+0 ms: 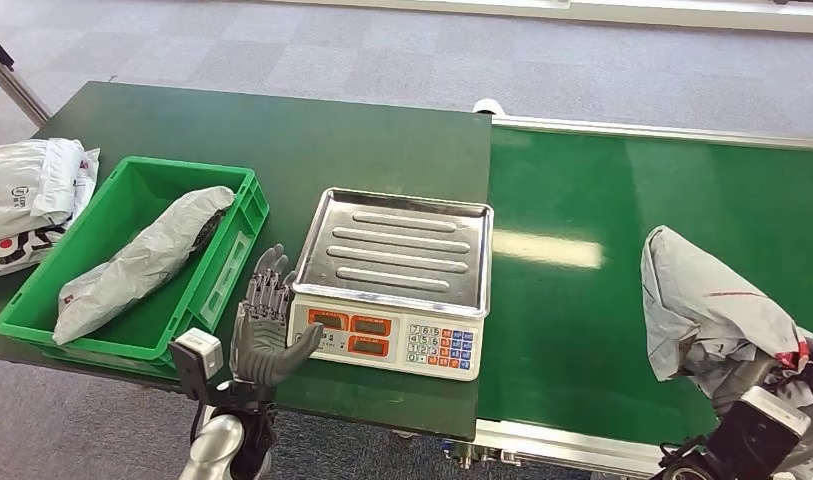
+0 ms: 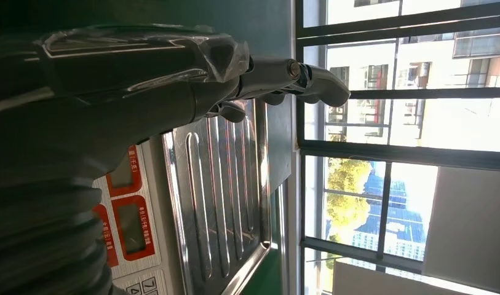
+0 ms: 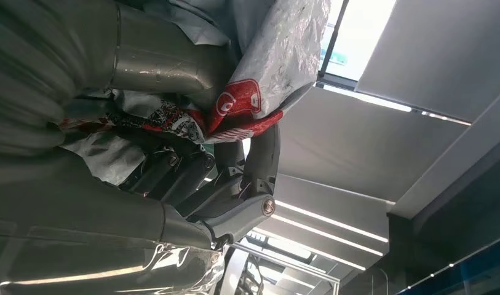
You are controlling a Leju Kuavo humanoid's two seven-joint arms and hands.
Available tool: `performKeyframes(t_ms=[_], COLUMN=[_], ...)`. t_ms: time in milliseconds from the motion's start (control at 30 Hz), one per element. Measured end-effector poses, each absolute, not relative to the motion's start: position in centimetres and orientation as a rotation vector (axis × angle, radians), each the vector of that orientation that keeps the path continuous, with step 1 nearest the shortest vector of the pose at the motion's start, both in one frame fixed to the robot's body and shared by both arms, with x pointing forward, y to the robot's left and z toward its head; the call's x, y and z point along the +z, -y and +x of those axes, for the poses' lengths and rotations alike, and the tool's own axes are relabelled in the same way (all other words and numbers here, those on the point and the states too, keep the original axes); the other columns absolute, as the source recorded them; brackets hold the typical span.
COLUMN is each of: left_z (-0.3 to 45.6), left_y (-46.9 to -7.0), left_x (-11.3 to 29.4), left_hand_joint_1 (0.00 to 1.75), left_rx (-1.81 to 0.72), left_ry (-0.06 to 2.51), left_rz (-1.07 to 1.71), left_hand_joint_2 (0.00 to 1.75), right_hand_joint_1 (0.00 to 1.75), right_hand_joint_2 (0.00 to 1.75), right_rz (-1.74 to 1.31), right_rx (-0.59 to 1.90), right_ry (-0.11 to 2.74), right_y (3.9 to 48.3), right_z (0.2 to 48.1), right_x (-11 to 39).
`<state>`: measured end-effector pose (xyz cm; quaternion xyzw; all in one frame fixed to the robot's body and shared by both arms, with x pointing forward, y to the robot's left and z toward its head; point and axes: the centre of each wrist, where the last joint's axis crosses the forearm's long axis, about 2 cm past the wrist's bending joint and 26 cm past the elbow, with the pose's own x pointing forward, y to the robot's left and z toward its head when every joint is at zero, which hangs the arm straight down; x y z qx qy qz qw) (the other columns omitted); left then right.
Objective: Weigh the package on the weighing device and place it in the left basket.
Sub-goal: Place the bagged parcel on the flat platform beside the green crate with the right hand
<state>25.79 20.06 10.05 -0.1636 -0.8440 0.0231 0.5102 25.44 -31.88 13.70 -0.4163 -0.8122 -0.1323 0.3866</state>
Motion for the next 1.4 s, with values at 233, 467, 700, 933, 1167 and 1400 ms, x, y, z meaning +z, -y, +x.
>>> performKeyframes(t_ms=[233,467,700,933,1167,1400], left_z=[25.8,25.8,25.8,26.1,28.2,28.2], left_y=[-20.0,-20.0,-20.0,-19.7,-19.1,-19.1], left_x=[10.1,10.1,10.1,10.4,11.9,11.2], left_hand_joint_1=[0.0,0.0,0.0,0.0,0.0,0.0], left_rx=[0.06,0.064,0.065,0.086,0.079,0.061], left_ry=[2.032,2.033,2.033,2.069,2.118,2.1], left_rz=[-0.397,-0.399,-0.398,-0.372,-0.431,-0.44], left_hand_joint_2=[1.75,1.75,1.75,1.75,1.75,1.75], right_hand_joint_1=[1.75,1.75,1.75,1.75,1.75,1.75], right_hand_joint_2=[1.75,1.75,1.75,1.75,1.75,1.75], right_rz=[-1.07,-1.073,-1.081,-1.227,-1.409,-1.242], right_rx=[-0.344,-0.346,-0.346,-0.121,0.905,1.179], right_ry=[2.081,2.083,2.087,2.273,2.487,2.538], right_y=[32.0,32.1,32.1,31.0,21.2,16.1], right_z=[25.4,25.4,25.4,28.6,36.3,36.9], right_x=[14.1,14.2,14.2,17.7,24.0,22.6])
